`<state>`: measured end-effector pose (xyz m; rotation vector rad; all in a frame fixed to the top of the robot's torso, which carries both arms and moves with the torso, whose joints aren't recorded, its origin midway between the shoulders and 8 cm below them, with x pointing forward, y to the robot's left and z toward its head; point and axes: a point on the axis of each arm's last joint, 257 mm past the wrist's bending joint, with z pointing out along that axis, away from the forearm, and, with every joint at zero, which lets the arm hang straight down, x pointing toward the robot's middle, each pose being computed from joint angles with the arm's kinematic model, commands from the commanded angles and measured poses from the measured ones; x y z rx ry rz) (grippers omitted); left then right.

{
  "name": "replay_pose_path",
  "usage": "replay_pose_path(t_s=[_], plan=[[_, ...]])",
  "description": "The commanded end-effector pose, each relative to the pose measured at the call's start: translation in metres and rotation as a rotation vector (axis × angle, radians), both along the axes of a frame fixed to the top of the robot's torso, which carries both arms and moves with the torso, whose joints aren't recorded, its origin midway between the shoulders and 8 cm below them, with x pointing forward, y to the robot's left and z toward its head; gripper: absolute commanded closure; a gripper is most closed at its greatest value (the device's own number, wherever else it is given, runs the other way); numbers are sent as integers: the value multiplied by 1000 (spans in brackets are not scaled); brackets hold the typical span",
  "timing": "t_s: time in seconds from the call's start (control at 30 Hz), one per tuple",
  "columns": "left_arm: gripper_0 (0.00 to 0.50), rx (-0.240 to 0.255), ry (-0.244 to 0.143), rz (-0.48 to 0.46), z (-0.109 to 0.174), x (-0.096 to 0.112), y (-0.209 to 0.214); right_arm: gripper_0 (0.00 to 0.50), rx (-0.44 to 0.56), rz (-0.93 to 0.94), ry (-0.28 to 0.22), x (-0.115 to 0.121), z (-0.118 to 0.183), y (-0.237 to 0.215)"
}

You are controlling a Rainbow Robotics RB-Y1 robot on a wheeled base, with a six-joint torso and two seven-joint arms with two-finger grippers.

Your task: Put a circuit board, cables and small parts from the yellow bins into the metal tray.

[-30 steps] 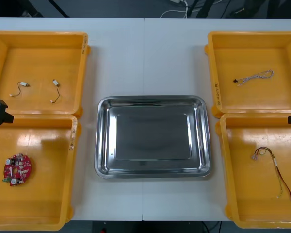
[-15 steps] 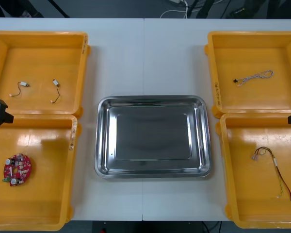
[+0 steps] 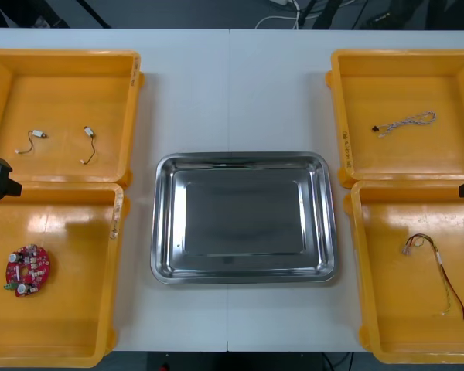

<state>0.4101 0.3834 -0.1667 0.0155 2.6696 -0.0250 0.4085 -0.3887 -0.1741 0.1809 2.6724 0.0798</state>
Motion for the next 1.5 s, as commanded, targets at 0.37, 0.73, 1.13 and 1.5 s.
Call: replay_pose_path(t_s=[0.37,0.73,1.13,1.5], plan=[[0,74,-47,-21,20,1,18,0,-54,22,-28,-1,19,-13],[0,74,-47,-21,20,1,18,0,-54,22,-28,-1,19,-13],[0,51,-20,-35,7,0,11,0,-54,22,-28,-1,19,-13],[0,147,4,-172,10,-8,24,0,-51,31,-48,1,24,-12]])
